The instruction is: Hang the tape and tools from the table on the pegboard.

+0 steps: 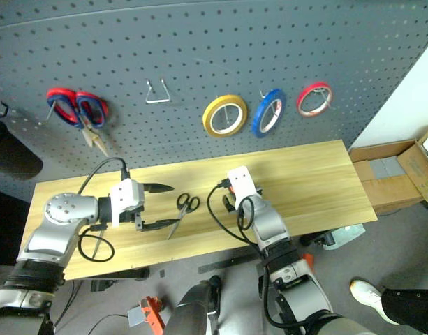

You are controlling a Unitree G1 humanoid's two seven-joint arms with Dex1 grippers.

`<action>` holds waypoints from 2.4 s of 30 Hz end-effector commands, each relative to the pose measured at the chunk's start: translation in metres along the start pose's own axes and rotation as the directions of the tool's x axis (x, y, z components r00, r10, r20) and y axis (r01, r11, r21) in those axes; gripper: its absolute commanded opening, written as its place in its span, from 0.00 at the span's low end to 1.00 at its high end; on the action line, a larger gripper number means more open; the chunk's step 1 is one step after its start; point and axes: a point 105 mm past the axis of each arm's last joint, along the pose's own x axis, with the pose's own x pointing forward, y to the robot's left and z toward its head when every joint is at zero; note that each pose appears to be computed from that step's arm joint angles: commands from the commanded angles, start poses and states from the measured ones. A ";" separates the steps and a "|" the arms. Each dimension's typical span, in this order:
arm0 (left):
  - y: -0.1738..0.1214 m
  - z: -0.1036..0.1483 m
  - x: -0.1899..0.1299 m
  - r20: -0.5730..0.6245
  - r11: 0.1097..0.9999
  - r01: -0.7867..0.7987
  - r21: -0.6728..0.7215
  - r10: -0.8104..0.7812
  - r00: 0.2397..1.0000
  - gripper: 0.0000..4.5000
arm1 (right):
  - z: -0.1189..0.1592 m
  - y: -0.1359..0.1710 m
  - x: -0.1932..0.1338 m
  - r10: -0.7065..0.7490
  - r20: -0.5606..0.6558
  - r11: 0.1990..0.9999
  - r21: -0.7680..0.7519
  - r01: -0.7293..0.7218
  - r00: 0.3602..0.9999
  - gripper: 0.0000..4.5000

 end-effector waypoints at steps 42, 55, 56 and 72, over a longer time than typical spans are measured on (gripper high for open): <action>0.011 0.015 -0.059 0.112 0.789 -0.547 -0.279 0.593 0.798 1.00 | 0.116 0.045 -0.145 0.303 0.629 0.949 -0.267 -0.167 0.716 0.45; 0.020 0.031 -0.066 0.148 0.736 -0.603 -0.307 0.663 0.734 1.00 | 0.246 0.080 -0.164 0.415 0.817 0.908 -0.403 -0.120 0.399 0.45; 0.021 0.033 -0.065 0.156 0.735 -0.605 -0.307 0.665 0.730 1.00 | 0.254 0.083 -0.164 0.425 0.824 0.904 -0.411 -0.121 0.374 0.45; 0.036 0.055 -0.053 0.224 0.731 -0.616 -0.294 0.679 0.699 1.00 | 0.300 0.094 -0.152 0.440 0.882 0.898 -0.427 -0.110 0.168 0.45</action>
